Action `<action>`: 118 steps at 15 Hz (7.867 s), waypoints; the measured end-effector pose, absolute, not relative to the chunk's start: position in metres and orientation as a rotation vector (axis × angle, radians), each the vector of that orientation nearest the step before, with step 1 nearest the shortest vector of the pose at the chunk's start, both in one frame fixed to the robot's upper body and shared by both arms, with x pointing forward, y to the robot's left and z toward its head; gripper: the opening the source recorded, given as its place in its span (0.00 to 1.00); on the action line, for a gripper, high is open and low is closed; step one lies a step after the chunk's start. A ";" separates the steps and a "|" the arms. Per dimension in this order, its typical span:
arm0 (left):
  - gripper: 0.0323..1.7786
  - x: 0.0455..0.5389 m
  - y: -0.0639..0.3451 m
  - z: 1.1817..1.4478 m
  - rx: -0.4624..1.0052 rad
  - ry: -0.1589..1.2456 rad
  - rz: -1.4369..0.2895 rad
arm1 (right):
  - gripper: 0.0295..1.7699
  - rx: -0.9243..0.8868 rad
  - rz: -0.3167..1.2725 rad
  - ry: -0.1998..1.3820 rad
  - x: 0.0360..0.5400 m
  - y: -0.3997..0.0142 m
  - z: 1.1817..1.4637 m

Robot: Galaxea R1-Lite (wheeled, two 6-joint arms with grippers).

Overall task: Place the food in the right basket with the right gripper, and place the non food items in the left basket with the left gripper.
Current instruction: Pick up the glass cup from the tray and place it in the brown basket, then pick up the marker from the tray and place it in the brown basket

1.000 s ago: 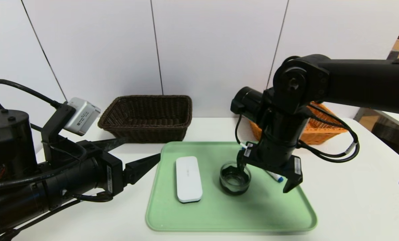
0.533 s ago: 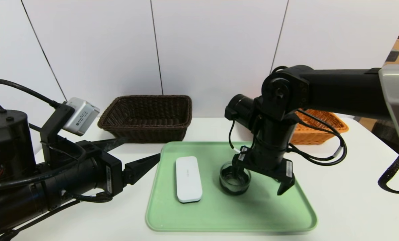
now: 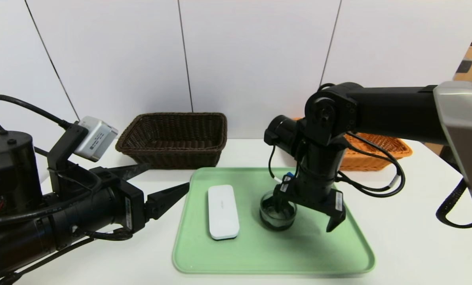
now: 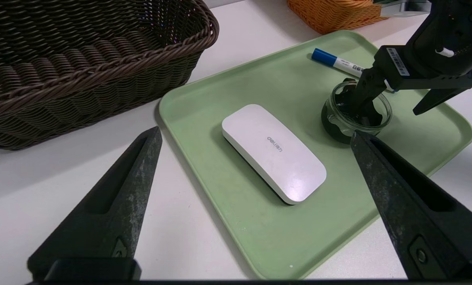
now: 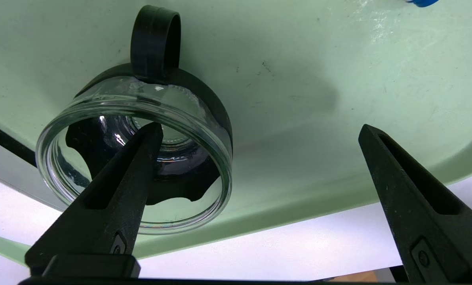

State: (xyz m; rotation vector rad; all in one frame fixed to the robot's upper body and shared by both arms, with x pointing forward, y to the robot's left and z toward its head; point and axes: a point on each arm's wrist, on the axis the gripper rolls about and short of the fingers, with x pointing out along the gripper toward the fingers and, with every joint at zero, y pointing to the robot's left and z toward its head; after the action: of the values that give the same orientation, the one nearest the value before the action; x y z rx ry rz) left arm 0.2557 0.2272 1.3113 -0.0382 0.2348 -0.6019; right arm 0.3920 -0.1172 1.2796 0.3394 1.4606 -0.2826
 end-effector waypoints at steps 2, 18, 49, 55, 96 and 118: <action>0.95 0.255 0.227 1.311 -0.041 0.238 -0.602 | 0.77 0.344 -0.279 1.455 0.393 -0.116 1.278; 0.95 0.253 0.233 1.308 -0.062 0.249 -0.582 | 0.04 0.364 -0.244 1.435 0.391 -0.110 1.282; 0.95 0.221 0.249 1.277 -0.020 0.313 -0.571 | 0.04 0.556 0.502 0.383 0.482 -0.007 1.286; 0.95 0.226 0.242 1.280 -0.017 0.312 -0.584 | 0.04 0.551 0.505 0.401 0.488 -0.009 1.277; 0.95 0.254 0.186 1.359 0.001 0.403 -0.531 | 0.96 -0.097 0.260 1.135 0.311 -0.235 1.382; 0.95 0.252 0.188 1.363 -0.031 0.391 -0.531 | 0.96 -0.136 0.364 1.145 0.406 -0.188 1.271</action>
State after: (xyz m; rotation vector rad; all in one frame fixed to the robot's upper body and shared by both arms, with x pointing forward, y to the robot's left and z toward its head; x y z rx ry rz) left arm 0.2519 0.1881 1.3634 -0.0313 0.3906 -0.5315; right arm 0.4062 -0.1876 1.2711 -0.1357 1.1452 0.3640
